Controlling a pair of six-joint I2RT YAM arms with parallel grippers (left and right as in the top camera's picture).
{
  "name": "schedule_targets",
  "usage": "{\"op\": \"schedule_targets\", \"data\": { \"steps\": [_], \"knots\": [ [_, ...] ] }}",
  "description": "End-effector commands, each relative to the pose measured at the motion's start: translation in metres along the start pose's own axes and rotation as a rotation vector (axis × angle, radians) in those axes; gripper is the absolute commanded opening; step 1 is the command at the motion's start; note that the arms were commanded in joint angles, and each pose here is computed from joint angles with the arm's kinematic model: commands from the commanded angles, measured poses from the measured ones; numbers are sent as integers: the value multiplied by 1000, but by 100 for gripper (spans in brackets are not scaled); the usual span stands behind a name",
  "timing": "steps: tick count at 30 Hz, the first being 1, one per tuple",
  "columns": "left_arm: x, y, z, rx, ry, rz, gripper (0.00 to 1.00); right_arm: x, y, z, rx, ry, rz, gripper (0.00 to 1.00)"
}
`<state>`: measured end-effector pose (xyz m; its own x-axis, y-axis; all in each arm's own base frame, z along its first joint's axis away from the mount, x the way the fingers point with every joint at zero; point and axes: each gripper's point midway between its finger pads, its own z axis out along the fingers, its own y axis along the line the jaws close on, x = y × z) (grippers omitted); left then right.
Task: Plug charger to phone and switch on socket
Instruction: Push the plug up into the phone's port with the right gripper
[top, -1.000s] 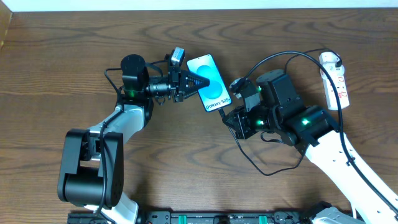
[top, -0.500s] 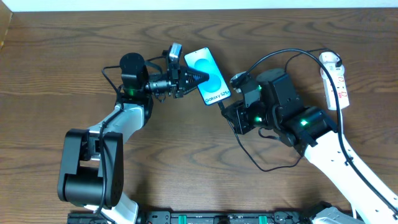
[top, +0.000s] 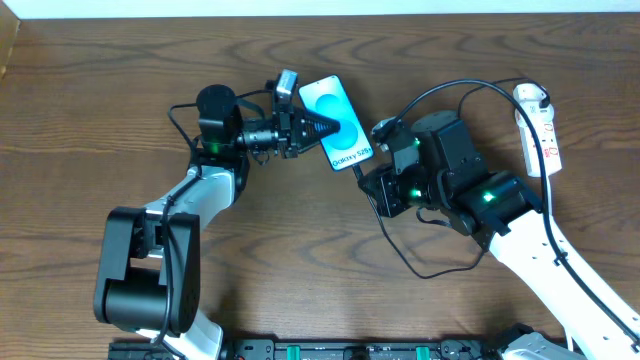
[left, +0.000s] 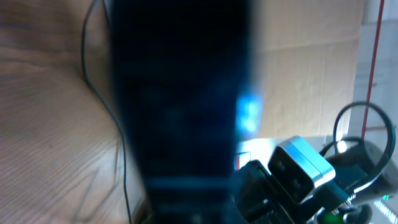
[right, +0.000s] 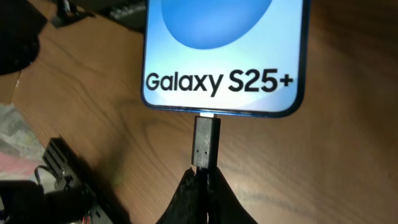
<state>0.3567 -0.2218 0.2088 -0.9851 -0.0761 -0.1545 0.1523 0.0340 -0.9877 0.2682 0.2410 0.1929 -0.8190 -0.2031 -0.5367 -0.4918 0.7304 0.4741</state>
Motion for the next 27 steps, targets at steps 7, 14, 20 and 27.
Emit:
{"op": "schedule_targets", "data": {
  "steps": [7,14,20,27],
  "knots": [
    [9,-6,8,16,46,119,7,-14,12,-55,9,-124,-37,30],
    [4,-5,9,6,16,107,7,-19,15,-95,109,-256,-111,48],
    [0,-4,9,1,-5,45,7,1,11,-64,203,-158,-150,55],
    [1,-4,9,2,-1,8,8,10,-10,-21,358,-55,-188,51]
  ]
}}
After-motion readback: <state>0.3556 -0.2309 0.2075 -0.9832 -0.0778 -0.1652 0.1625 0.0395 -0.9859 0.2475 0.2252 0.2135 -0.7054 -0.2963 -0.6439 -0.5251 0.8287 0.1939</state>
